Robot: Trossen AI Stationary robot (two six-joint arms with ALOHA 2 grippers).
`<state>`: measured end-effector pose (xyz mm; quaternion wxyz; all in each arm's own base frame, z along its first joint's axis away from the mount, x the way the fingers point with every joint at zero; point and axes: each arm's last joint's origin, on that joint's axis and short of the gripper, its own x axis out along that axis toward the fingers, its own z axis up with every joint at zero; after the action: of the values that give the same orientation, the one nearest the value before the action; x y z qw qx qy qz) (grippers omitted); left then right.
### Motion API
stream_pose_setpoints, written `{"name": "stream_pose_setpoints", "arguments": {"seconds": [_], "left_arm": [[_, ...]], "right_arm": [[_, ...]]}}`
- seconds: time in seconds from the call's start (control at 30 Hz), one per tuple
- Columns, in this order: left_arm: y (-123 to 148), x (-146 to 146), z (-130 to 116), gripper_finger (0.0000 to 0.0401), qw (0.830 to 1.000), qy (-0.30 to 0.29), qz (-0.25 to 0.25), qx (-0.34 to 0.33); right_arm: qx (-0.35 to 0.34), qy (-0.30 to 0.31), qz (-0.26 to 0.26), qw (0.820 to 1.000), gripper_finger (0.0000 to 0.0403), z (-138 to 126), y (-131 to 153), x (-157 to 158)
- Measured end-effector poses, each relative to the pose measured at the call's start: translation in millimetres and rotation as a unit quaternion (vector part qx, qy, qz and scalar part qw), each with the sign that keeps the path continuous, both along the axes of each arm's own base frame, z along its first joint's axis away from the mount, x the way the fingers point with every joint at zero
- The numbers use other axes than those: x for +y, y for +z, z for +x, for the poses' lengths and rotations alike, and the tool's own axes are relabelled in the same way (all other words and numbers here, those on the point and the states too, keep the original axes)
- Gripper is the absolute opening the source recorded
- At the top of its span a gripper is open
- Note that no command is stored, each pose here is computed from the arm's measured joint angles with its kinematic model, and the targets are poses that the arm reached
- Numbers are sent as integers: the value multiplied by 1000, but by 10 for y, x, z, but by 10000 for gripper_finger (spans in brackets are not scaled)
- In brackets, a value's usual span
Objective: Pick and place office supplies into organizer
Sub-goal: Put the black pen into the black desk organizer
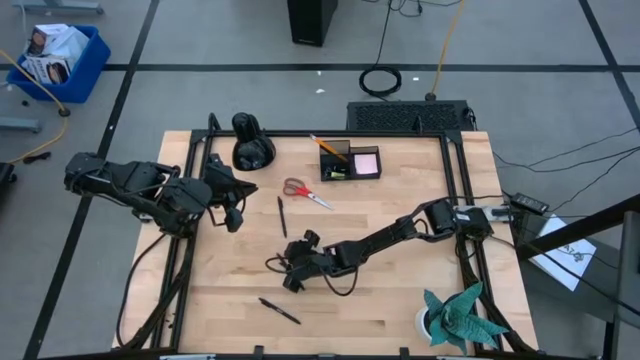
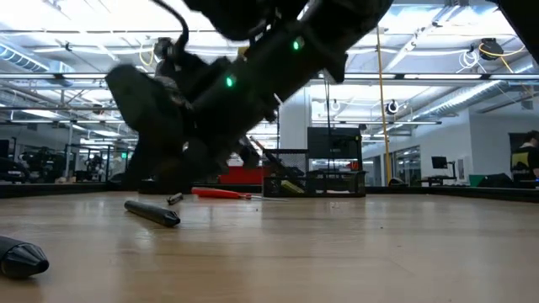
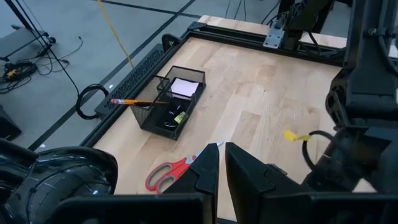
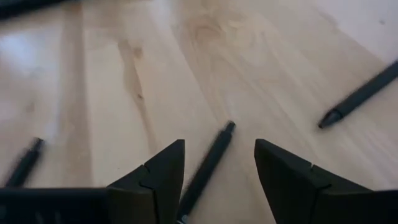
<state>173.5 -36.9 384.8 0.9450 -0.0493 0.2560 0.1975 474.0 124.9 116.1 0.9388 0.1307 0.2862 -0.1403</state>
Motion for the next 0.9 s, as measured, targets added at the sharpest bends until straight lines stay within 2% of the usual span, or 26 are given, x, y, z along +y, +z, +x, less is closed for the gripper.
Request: {"name": "stream_pose_setpoints", "arguments": {"seconds": [0.13,0.23,0.37,0.5,0.6,0.7,0.83,0.9], "left_arm": [[0,0,0,31,1000,1,-2,-1],[-1,0,-1,31,1000,2,-3,-1],[0,0,0,31,1000,2,-3,-2],[1,0,0,31,1000,2,-4,-2],[1,0,1,31,1000,2,-4,-2],[1,0,1,31,1000,1,-1,-1],[1,0,1,31,1000,0,0,-1],[0,-1,2,31,1000,0,0,0]], "right_arm": [[17,0,6,1000,185,8,-204,-3],[19,0,8,1000,185,15,-266,6],[27,5,-17,999,179,7,-286,3],[61,11,-29,998,140,-25,-320,-28],[102,14,-8,995,85,-69,-428,-61],[113,-3,19,993,24,-83,-522,-68],[98,-32,45,994,23,-76,-537,-61],[81,-41,36,995,23,-66,-481,-43]]}}
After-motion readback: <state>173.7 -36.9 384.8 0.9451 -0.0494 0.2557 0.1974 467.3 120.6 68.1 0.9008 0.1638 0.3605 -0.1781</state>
